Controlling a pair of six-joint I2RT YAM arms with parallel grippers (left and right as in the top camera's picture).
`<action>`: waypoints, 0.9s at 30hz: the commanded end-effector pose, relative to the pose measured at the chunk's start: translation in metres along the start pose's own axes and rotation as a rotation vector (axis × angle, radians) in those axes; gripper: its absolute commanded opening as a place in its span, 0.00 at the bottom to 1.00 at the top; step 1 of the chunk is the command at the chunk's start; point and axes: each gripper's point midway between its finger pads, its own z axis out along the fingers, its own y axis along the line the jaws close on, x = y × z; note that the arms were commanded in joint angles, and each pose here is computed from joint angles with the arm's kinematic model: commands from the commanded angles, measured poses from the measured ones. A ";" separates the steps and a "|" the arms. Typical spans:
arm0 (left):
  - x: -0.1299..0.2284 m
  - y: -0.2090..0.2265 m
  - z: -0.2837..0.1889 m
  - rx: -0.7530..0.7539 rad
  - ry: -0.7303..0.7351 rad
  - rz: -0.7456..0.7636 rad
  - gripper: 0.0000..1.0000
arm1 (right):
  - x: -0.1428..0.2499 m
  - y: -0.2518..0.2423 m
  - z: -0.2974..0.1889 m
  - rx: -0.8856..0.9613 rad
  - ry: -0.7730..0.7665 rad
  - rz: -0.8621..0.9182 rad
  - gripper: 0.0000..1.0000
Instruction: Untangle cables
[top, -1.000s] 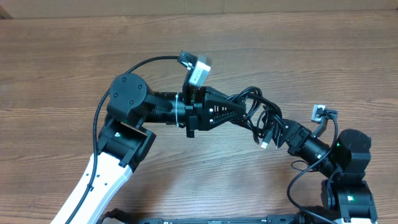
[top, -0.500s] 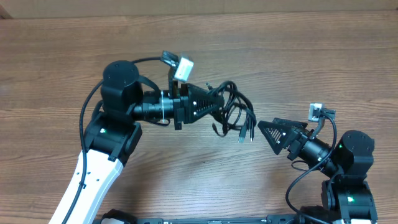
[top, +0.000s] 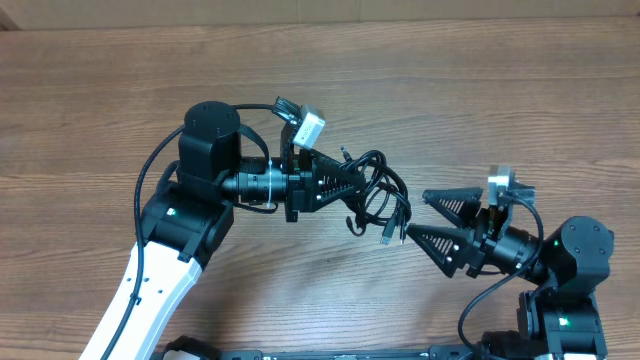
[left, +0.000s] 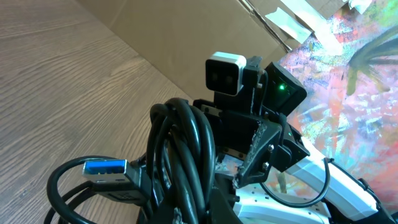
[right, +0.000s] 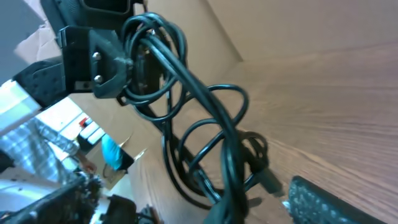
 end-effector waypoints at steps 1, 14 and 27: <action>-0.009 -0.017 -0.004 0.021 -0.017 0.050 0.04 | 0.006 0.017 -0.002 -0.090 0.034 -0.099 0.88; -0.011 -0.031 0.004 0.068 -0.012 0.027 0.04 | 0.011 0.027 -0.003 -0.153 0.056 -0.178 1.00; -0.018 -0.047 0.012 0.112 -0.031 0.053 0.04 | 0.014 0.032 -0.005 -0.187 0.071 -0.196 1.00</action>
